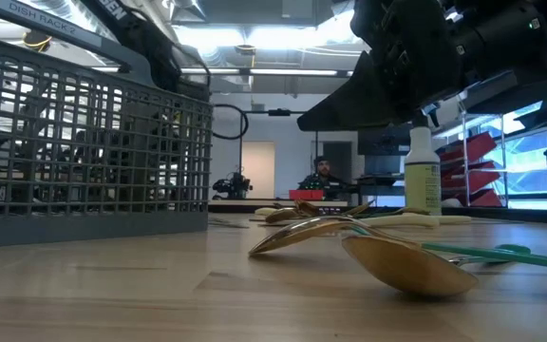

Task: Sort silverware
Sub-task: Put the table knife into the silverware tray

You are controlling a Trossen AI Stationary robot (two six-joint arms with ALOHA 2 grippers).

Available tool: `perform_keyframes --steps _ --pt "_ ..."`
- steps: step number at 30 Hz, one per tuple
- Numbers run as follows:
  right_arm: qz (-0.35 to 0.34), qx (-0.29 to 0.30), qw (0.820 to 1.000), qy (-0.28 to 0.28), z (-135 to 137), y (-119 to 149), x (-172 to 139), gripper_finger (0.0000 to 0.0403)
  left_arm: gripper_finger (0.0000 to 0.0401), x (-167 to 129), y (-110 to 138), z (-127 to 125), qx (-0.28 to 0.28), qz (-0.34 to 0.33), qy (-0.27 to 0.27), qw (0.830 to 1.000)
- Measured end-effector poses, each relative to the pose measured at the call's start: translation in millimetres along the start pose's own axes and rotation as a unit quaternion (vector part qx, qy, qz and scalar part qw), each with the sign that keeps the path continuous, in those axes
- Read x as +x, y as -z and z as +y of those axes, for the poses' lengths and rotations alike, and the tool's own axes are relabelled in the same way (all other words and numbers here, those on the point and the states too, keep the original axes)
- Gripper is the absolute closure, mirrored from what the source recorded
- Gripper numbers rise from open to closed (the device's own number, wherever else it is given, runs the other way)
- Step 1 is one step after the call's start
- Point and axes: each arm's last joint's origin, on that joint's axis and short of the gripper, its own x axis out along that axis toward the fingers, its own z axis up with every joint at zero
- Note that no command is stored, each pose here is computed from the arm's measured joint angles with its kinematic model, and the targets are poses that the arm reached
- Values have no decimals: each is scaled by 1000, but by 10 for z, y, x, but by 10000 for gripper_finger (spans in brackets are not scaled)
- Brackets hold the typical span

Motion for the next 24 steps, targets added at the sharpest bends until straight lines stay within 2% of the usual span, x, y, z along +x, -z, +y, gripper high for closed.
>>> perform_keyframes --steps 9,14,20,24 --pt "0 0 1000 0 0 1 0 403 345 -346 8 44 -20 -52 -50 997" --pt "0 0 1000 0 0 1 0 403 345 -586 18 51 -38 -105 -77 991" --pt "0 0 1000 0 0 1 0 403 345 -855 25 43 -62 -202 -106 972" --pt "0 0 1000 0 0 0 0 403 345 -964 18 28 -72 -267 -105 955"
